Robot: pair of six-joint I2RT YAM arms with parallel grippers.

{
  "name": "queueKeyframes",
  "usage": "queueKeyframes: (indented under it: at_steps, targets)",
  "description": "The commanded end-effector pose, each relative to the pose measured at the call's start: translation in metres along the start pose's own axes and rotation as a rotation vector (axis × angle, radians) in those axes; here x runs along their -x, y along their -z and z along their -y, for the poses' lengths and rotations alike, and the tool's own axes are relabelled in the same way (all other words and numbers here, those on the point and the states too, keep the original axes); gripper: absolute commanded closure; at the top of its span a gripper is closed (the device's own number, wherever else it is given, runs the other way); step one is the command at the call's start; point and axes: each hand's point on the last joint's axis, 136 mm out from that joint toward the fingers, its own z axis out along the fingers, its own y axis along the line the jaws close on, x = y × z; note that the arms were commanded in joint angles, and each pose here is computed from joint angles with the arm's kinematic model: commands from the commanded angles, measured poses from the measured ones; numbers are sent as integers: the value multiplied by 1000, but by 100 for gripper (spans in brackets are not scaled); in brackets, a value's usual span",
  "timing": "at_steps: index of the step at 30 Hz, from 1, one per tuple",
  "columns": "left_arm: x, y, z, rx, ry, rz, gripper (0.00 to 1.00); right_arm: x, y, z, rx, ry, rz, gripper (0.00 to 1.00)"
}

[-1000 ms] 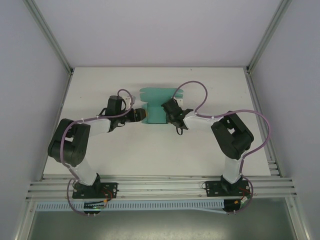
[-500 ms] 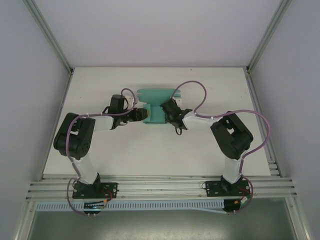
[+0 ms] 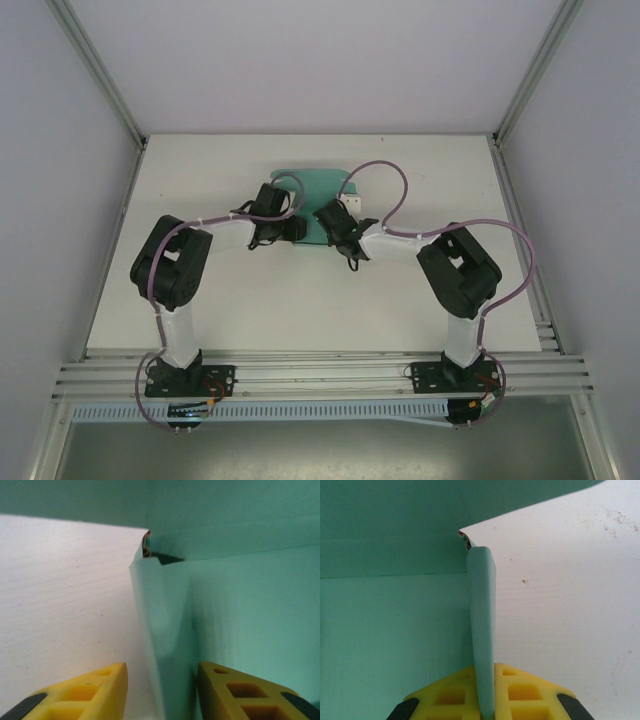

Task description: Assemble paper box

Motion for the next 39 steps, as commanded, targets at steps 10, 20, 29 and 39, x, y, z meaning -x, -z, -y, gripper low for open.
queueKeyframes:
  at_steps: [10, 20, 29, 39]
  targets:
    - [-3, 10, -68, 441, 21, -14, 100, -1, 6, -3, 1, 9, 47, 100]
    - [0, 44, -114, 823, 98, 9, 100, 1, 12, 6, -78, 1, 105, 100]
    - [10, 13, -61, 433, 4, 53, 75, 2, 15, 9, -72, 13, 124, 100]
    - [31, 47, -18, 233, -32, 125, 40, 0, 15, 6, -55, 25, 120, 100]
